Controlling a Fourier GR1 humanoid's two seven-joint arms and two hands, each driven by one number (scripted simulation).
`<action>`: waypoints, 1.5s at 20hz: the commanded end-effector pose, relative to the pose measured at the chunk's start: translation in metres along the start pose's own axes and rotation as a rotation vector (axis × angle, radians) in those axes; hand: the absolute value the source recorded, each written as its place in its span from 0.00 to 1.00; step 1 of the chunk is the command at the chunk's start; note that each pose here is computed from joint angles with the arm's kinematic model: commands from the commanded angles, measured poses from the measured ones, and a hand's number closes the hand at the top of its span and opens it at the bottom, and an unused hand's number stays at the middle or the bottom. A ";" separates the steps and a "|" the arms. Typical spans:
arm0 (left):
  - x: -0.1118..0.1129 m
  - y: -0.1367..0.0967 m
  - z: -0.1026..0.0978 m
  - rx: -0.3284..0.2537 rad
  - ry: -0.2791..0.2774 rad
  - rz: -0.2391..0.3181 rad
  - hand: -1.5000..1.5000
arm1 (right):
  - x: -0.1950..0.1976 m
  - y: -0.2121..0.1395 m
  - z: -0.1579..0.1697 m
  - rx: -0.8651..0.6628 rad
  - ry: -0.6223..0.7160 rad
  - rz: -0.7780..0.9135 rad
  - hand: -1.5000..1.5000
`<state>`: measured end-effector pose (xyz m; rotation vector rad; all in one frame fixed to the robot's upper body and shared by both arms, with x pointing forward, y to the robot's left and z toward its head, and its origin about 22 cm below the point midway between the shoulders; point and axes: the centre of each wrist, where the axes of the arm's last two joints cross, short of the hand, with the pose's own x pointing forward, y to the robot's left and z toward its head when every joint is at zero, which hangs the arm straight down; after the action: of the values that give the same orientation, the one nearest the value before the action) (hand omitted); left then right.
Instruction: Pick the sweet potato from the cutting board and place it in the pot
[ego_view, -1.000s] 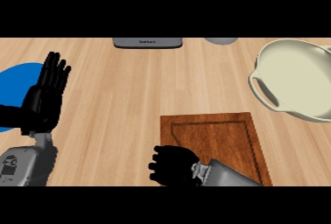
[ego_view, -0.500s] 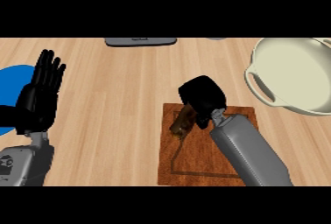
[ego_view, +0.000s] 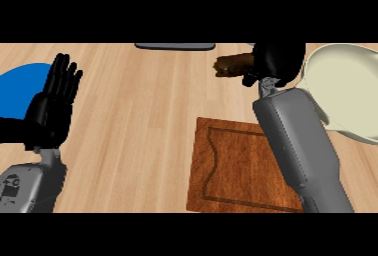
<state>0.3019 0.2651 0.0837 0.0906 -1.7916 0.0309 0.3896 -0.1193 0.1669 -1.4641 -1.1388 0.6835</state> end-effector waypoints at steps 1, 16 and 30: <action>0.003 -0.013 -0.004 -0.041 -0.005 0.014 0.50 | 0.013 -0.033 -0.023 -0.255 0.290 -0.056 1.00; -0.015 0.001 0.004 0.022 0.039 -0.005 0.50 | -0.037 -0.029 -0.086 -0.355 0.616 0.049 1.00; -0.005 0.008 0.007 0.021 0.025 -0.001 0.50 | -0.177 0.014 -0.088 -0.380 0.614 -0.003 1.00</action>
<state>0.3020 0.2702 0.0762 0.1129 -1.7645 0.0497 0.4142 -0.2910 0.1641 -1.8222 -0.8014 0.0277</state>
